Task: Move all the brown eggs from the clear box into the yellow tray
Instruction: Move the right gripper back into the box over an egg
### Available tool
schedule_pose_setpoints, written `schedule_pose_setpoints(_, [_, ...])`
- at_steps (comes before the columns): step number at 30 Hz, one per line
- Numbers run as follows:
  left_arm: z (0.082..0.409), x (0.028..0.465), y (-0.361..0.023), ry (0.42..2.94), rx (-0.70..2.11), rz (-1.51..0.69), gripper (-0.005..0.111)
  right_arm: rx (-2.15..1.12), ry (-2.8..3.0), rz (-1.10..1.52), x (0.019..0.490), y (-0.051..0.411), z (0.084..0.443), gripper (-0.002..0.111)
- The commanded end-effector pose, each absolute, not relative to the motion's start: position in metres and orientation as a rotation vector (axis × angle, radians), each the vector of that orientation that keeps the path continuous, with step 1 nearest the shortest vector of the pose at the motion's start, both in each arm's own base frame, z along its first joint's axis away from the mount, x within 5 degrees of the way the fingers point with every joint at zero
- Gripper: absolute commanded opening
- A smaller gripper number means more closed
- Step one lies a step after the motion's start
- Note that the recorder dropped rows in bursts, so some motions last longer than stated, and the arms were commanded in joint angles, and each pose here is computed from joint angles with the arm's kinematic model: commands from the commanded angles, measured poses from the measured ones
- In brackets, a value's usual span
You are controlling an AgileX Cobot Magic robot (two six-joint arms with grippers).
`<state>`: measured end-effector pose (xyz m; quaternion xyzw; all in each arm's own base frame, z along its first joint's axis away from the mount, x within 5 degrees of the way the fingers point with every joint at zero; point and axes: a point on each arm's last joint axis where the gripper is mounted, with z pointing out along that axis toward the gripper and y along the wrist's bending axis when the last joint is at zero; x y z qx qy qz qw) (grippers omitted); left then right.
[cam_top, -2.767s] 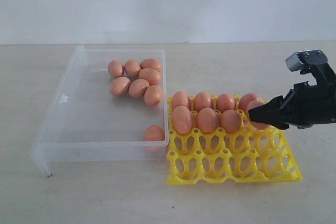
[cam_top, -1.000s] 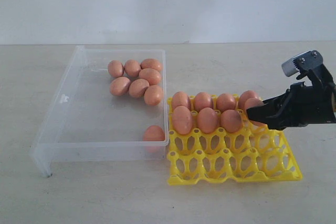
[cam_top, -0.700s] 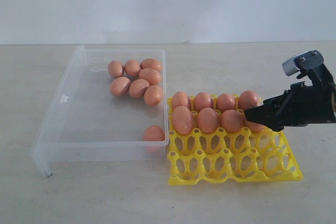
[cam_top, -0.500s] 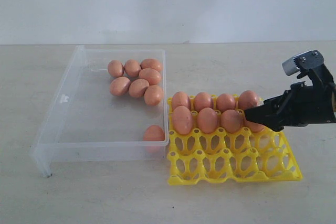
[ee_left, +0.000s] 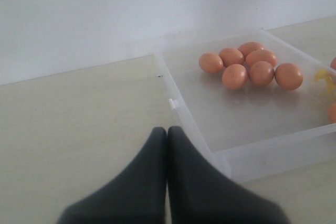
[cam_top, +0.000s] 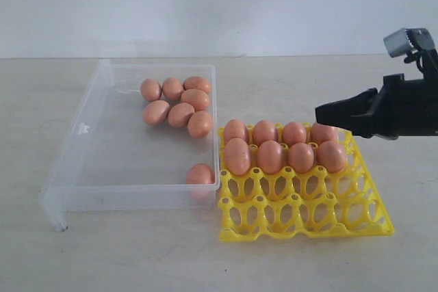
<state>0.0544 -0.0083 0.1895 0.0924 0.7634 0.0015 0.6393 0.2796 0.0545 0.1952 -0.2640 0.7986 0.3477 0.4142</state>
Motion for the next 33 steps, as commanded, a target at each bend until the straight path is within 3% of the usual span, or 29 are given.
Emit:
schedule_pose_setpoints(1, [0.190,0.055,-0.008,1.728,0.196,-0.009,-0.004,-0.834,1.871,0.894,0.263,0.092,0.227,0.001])
schedule_pose_setpoints(5, [0.190,0.055,-0.008,1.728,0.196,-0.009,-0.004,-1.021,1.789,0.685,0.255,0.138,0.248,0.001])
schedule_pose_setpoints(12, [0.190,0.055,-0.009,1.727,0.199,-0.011,-0.004,-0.946,1.775,-0.245,0.250,0.192,0.278,0.001])
schedule_pose_setpoints(14, [0.190,0.055,-0.009,1.727,0.199,-0.011,-0.004,-0.891,1.760,-0.357,0.246,0.202,0.289,0.001])
schedule_pose_setpoints(20, [0.190,0.055,-0.009,1.727,0.199,-0.011,-0.004,-0.835,1.916,0.025,0.244,0.246,0.318,0.001])
schedule_pose_setpoints(23, [0.190,0.055,-0.009,1.727,0.199,-0.011,-0.004,-0.954,1.986,0.037,0.252,0.264,0.321,0.000])
schedule_pose_setpoints(29, [0.190,0.055,-0.009,1.727,0.199,-0.011,-0.004,-1.200,2.380,-0.119,0.270,0.295,0.279,0.000])
schedule_pose_setpoints(33, [0.190,0.055,-0.009,1.727,0.199,-0.011,-0.004,-1.235,2.450,-0.061,0.281,0.318,0.258,0.000])
